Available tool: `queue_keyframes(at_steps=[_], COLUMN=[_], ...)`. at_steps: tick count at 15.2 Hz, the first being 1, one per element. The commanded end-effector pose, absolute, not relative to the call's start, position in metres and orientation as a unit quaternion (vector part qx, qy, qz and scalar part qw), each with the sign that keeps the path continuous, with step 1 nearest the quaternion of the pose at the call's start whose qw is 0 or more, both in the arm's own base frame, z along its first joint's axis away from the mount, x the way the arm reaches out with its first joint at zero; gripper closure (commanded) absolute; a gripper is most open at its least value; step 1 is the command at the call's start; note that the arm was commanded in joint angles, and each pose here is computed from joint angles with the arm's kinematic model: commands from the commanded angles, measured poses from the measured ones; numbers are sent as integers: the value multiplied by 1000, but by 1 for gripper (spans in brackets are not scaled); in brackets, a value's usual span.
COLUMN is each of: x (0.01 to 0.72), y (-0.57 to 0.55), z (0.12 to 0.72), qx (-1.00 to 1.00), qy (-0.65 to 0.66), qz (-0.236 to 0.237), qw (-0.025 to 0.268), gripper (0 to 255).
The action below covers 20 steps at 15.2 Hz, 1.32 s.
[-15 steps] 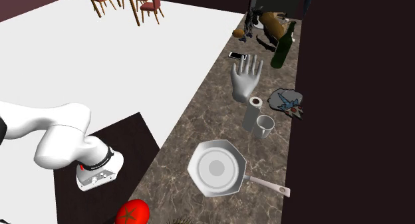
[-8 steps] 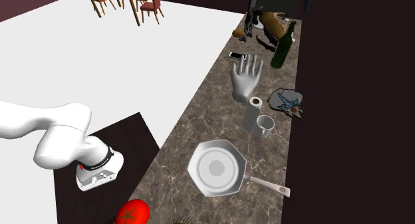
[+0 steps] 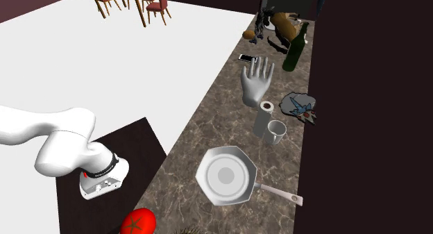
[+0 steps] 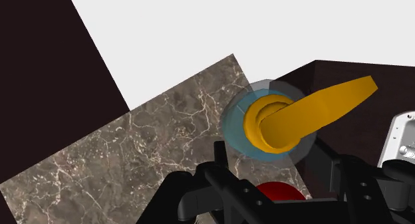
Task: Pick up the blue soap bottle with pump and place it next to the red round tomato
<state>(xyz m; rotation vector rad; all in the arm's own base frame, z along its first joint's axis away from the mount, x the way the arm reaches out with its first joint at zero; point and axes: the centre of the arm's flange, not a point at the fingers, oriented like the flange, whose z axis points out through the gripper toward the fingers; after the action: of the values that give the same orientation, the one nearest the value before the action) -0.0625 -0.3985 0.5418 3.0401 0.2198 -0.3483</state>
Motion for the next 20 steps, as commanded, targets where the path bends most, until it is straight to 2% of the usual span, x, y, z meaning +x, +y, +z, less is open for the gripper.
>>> queue_keyframes(at_steps=[1,20], x=[-63,-63], y=[-397,-397], z=[531,431], qx=[990,990], qy=[72,72], qz=[-113,-113], qw=[37,37], gripper=[255,255])
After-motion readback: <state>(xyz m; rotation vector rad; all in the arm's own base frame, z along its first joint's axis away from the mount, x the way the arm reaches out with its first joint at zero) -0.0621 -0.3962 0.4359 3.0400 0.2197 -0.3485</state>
